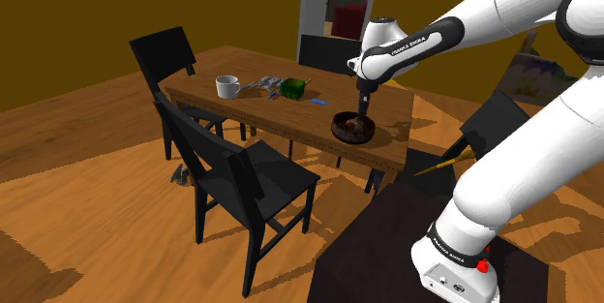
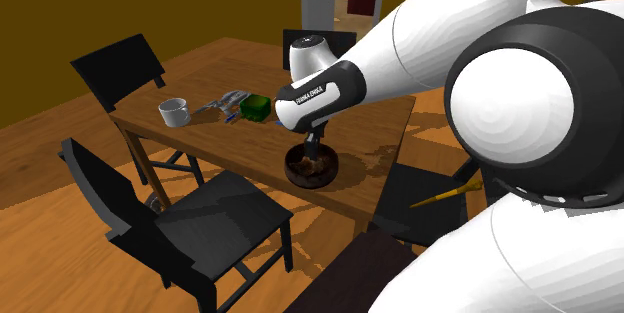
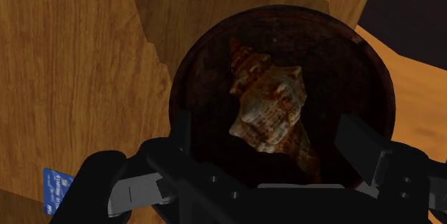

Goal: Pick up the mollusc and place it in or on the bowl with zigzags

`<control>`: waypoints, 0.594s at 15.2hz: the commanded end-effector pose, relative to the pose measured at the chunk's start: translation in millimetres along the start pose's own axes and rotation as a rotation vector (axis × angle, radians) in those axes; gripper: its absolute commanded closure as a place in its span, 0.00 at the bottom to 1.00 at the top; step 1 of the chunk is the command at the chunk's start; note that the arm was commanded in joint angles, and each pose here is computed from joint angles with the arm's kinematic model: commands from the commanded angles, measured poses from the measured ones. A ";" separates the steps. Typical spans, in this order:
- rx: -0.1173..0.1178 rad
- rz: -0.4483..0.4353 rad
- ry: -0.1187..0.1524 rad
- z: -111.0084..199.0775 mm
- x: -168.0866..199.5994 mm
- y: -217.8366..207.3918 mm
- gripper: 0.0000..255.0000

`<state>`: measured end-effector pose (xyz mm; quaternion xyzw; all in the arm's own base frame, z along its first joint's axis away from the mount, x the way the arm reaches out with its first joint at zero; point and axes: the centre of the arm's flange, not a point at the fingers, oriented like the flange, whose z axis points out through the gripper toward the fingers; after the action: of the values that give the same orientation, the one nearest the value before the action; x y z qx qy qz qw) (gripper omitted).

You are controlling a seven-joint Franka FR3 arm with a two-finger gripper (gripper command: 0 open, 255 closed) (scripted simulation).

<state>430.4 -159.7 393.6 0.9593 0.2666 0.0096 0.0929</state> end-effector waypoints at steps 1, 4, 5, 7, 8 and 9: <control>0.000 0.000 0.000 -13.2 0.0 0.0 0.00; 0.000 0.000 0.000 -50.0 0.0 0.0 0.00; 0.000 0.000 0.000 -50.0 0.0 0.0 0.00; 0.000 0.000 0.000 -50.0 0.0 0.0 0.00; 0.000 0.000 0.000 -50.0 0.0 0.0 0.00; 0.000 0.000 0.000 -50.0 0.0 0.0 0.00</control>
<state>427.1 -151.1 442.5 0.9593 0.2666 0.0097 0.0930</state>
